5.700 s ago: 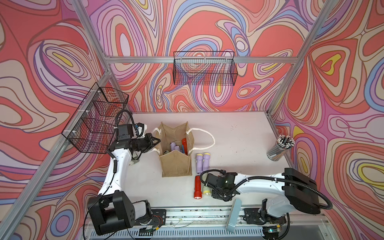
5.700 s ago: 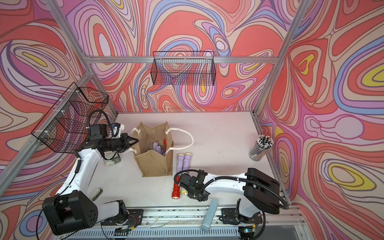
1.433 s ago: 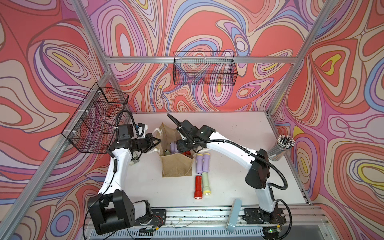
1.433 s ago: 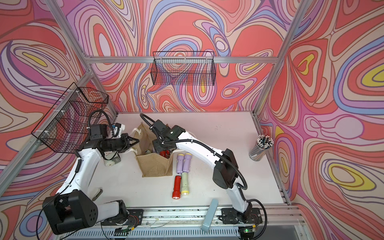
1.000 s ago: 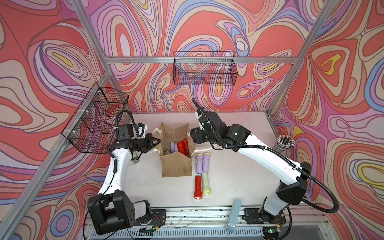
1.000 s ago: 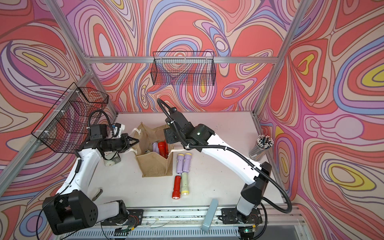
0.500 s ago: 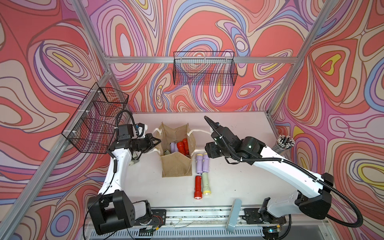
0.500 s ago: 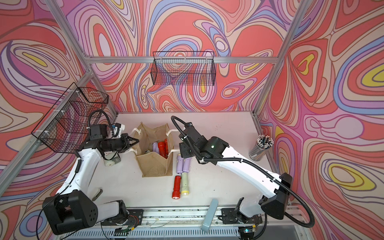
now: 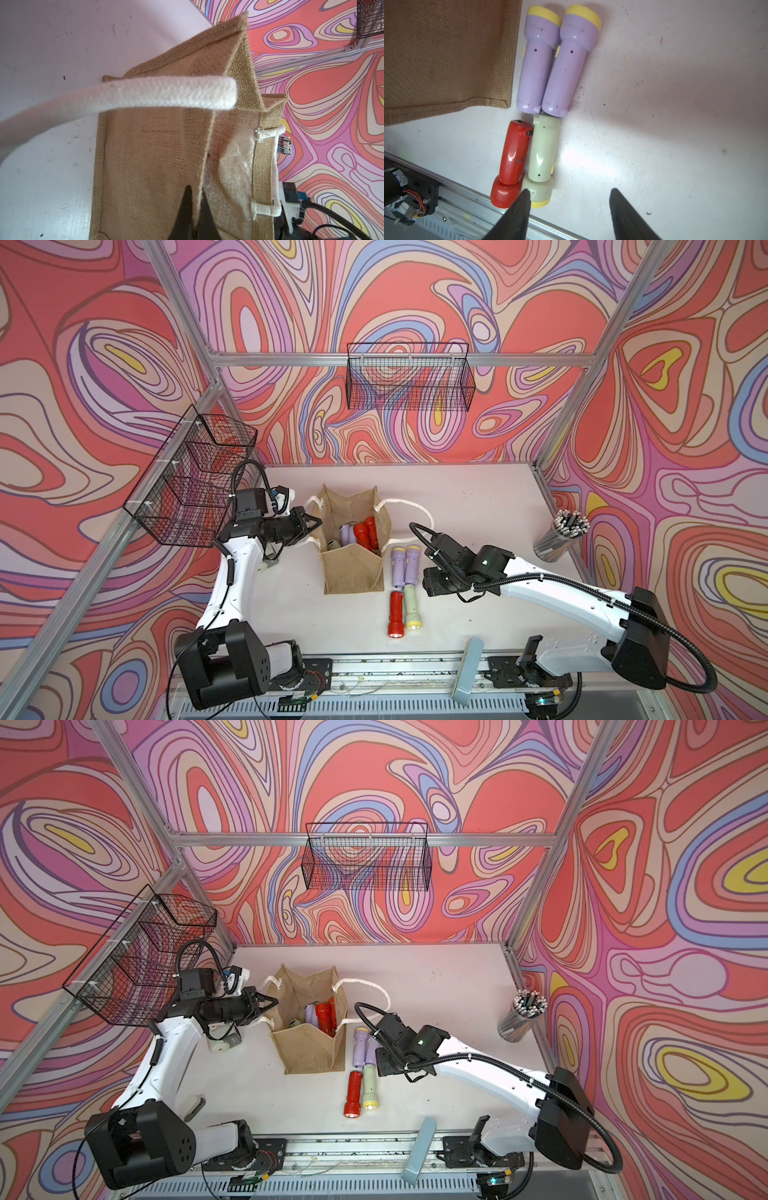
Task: Put the flashlights into the tote bags
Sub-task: Pick up the flashlight from the center of the board.
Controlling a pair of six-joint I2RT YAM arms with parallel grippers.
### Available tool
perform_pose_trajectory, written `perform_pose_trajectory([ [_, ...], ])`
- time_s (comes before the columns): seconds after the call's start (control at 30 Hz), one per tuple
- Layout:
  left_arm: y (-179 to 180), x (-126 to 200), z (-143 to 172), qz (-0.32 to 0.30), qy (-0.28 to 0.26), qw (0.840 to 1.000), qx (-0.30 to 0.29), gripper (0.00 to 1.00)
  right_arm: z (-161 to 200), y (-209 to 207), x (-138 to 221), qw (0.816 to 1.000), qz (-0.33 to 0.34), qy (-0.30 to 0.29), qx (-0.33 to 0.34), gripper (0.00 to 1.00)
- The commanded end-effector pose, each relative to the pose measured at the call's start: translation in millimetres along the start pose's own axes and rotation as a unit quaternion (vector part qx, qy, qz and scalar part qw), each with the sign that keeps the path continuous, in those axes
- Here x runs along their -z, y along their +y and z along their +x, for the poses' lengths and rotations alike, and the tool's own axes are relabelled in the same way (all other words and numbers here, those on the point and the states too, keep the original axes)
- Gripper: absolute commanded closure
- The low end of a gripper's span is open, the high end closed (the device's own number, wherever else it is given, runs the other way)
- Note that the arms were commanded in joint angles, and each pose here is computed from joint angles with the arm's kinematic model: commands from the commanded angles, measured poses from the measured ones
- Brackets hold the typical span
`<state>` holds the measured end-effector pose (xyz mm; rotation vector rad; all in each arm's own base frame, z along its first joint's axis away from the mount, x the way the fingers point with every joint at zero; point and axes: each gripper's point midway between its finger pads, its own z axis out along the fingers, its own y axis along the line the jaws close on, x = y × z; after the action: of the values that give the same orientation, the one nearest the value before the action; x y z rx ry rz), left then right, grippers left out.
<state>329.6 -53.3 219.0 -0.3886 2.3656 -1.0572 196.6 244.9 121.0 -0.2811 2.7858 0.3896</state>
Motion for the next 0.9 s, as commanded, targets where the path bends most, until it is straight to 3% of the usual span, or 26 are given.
perform_pose_trajectory([
  [0.0,3,0,2,-0.007,0.006,1.000,0.004,1.00,-2,22,-20,0.998,-0.052,0.006,-0.028,0.39],
  [0.33,2,0,3,-0.005,0.009,1.000,0.003,1.00,14,30,-74,0.995,-0.050,0.070,-0.053,0.44],
  [0.87,3,-1,3,-0.007,0.010,1.000,0.004,1.00,29,12,-99,0.991,0.017,0.116,-0.063,0.45],
])
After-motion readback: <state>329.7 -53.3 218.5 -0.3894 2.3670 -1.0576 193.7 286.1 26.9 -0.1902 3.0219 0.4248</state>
